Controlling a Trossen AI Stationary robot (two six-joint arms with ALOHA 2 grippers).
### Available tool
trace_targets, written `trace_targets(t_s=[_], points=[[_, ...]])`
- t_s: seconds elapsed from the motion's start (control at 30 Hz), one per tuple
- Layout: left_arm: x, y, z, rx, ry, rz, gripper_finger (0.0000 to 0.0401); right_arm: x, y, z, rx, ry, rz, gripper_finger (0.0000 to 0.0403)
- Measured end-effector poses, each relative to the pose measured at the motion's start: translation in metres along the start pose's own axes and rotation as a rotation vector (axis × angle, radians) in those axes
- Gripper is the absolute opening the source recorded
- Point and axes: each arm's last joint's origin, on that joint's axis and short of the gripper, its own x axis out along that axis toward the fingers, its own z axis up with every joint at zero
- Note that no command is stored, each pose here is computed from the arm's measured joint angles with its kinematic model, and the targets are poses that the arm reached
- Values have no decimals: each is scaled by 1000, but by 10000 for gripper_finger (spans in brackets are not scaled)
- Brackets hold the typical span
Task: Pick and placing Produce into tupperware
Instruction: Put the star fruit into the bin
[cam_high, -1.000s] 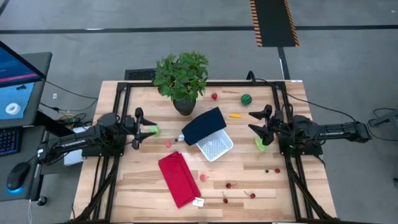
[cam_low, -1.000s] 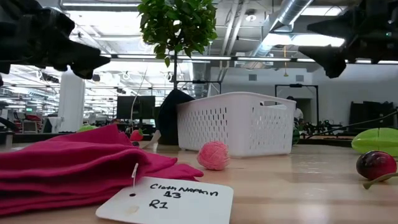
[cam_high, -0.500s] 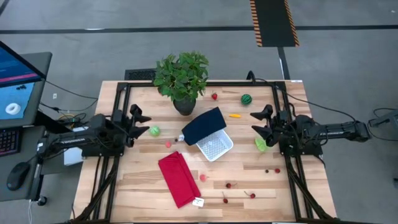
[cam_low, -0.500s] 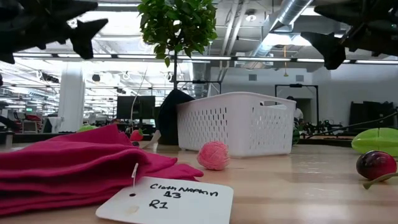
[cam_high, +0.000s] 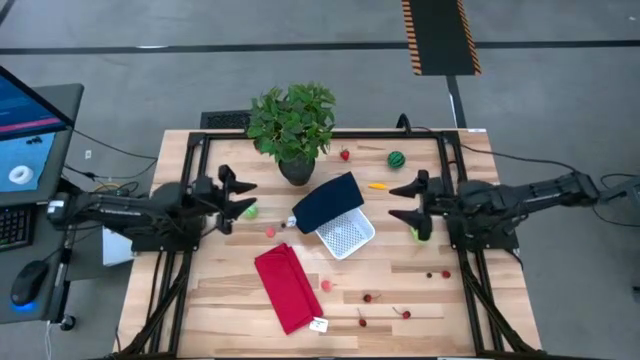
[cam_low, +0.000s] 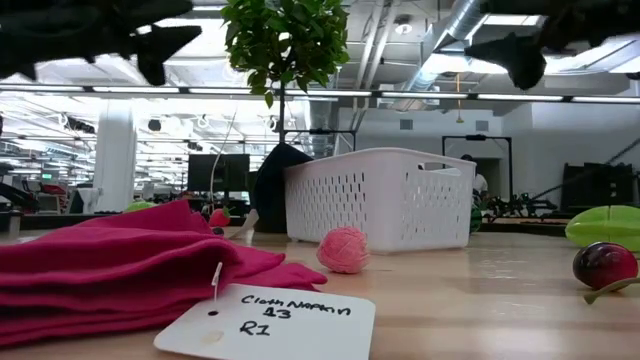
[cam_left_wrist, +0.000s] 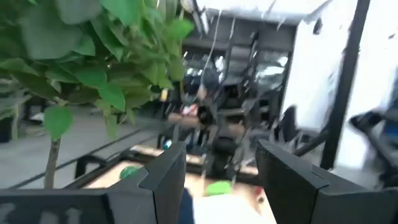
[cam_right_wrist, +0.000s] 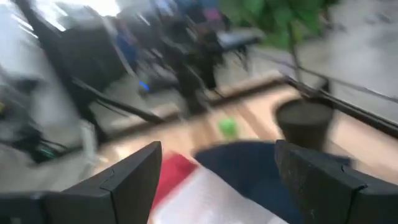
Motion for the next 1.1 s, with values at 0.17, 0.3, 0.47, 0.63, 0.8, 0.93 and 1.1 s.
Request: trace_targets(t_s=[0.17, 0.3, 0.47, 0.63, 0.8, 0.93, 1.1], points=[[31, -1, -6, 53, 187, 91, 185, 11, 8, 21, 29, 235, -259, 332], [49, 0, -12, 54, 359, 181, 185, 7, 6, 26, 83, 459, -517, 325], [64, -2, -9, -59, 439, 230, 185, -1, 3, 31, 181, 691, -753, 317], [67, -3, -8, -77, 460, 220, 185, -3, 2, 16, 256, 1007, -901, 316], [67, -4, -8, -116, 459, 218, 185, 12, 7, 4, 161, 1188, -868, 316], [66, -8, -9, -145, 474, 163, 185, 27, 9, -6, 73, 1252, -825, 316], [67, -10, -7, -153, 447, 166, 185, 47, 12, -20, 98, 1277, -836, 316]])
